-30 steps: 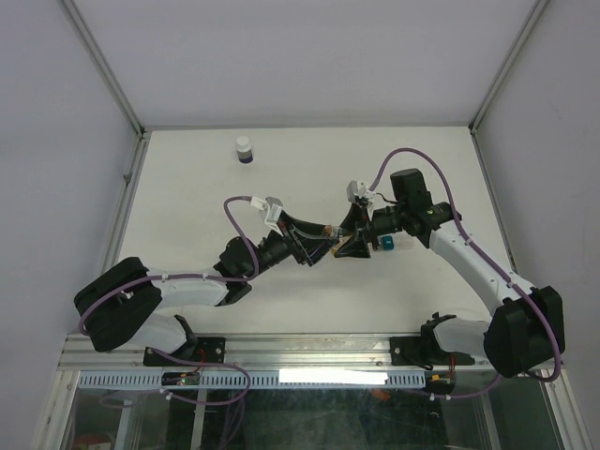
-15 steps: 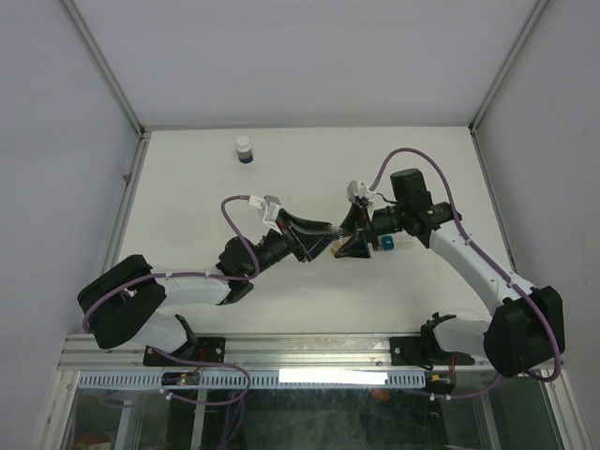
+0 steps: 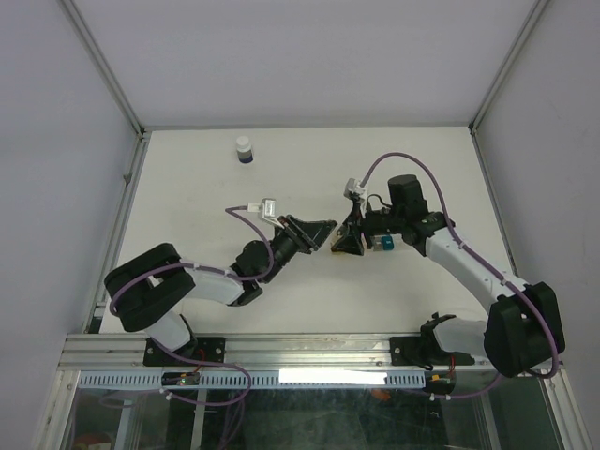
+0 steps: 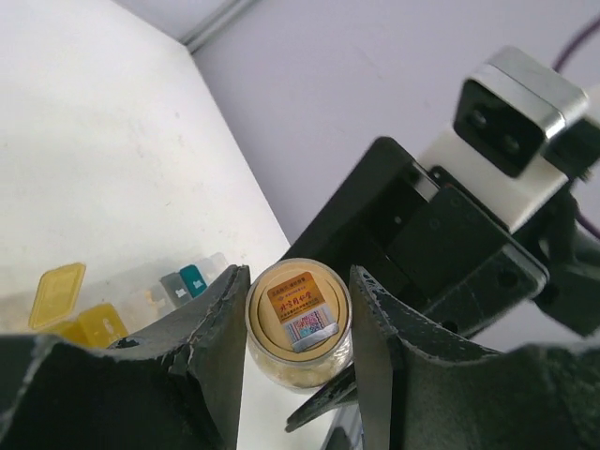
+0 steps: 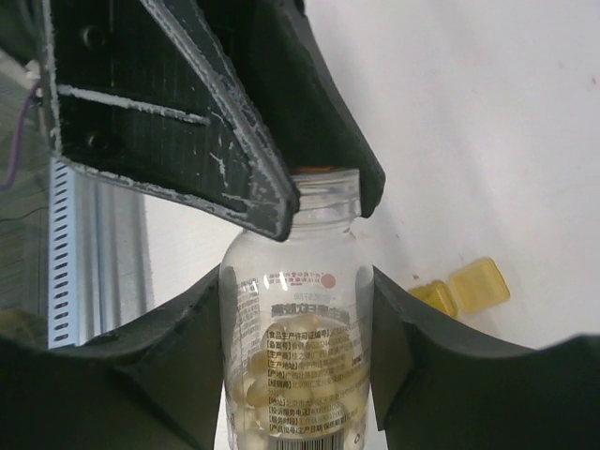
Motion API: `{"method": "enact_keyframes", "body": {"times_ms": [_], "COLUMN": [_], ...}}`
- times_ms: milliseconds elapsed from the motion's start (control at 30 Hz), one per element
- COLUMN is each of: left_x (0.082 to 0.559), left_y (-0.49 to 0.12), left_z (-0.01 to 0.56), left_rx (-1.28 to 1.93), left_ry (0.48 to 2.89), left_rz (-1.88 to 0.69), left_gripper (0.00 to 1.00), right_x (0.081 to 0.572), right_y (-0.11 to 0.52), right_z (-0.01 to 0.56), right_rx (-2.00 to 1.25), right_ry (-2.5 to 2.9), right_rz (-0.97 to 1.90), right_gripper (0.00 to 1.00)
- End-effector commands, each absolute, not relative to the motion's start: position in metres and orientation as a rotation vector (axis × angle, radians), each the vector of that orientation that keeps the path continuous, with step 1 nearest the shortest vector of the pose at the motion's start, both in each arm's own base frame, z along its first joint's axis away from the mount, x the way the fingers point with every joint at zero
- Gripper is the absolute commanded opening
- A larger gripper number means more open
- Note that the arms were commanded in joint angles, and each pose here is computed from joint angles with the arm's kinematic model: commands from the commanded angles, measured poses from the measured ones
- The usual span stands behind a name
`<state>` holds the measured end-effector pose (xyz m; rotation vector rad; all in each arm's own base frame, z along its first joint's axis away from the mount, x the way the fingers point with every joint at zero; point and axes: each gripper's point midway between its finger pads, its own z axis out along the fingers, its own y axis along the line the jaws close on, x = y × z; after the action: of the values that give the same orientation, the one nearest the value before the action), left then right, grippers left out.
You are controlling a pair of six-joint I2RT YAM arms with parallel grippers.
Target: Sort the pills into containers
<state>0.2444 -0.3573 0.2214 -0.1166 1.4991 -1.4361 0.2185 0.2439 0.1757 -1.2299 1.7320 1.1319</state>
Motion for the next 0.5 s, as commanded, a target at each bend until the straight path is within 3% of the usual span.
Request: {"method": "enact_keyframes", "body": {"times_ms": [0,300,467], "left_x": [0.272,0.269,0.256], "left_y": [-0.363,-0.379,-0.365], "left_z": [0.213,0.210,0.234], "left_rx": [-0.525,-0.619,-0.470], "left_ry": [1.507,1.652,1.537], "left_rz": [-1.468,-1.272,-1.322], "left_gripper": [0.00,0.01,0.69], "right_x": [0.258,0.253,0.234], "right_y": [0.244,0.247,0.249], "right_z": [0.183,0.184,0.195], "right_rx": [-1.079,-1.088,-1.165], "right_ry": [1.767,1.776,1.696], "right_rz": [0.948,1.001,1.131], "right_gripper": [0.00,0.00,0.00]}}
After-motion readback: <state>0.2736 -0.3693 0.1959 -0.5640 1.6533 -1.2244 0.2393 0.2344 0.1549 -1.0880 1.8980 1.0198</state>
